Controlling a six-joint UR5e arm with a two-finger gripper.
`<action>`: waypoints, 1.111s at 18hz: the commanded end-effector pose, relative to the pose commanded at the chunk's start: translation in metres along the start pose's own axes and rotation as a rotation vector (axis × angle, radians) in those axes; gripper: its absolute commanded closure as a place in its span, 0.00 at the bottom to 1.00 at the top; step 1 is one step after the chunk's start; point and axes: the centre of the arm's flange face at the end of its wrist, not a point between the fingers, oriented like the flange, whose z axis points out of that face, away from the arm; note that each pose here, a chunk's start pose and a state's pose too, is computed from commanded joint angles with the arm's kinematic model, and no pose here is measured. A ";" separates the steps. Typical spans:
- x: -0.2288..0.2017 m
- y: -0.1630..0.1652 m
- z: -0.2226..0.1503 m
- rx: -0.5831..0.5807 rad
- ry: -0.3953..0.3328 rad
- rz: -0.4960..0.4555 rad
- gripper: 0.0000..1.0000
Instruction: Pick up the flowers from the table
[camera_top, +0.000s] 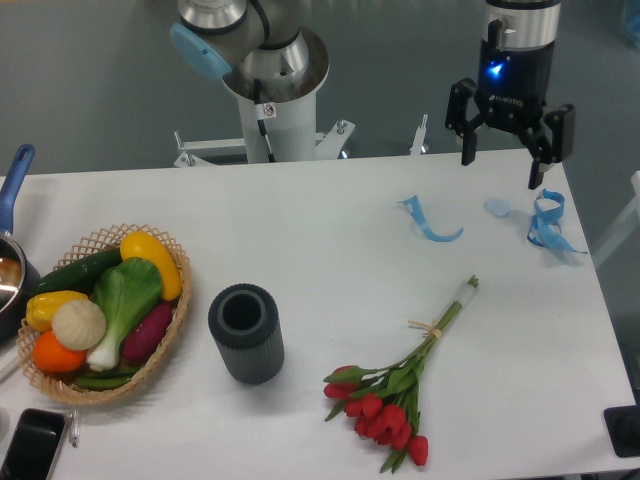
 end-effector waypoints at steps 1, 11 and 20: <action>0.000 -0.001 0.000 -0.003 -0.002 0.007 0.00; 0.010 0.002 0.013 -0.007 0.029 -0.013 0.00; 0.011 -0.016 0.054 0.053 0.084 -0.167 0.00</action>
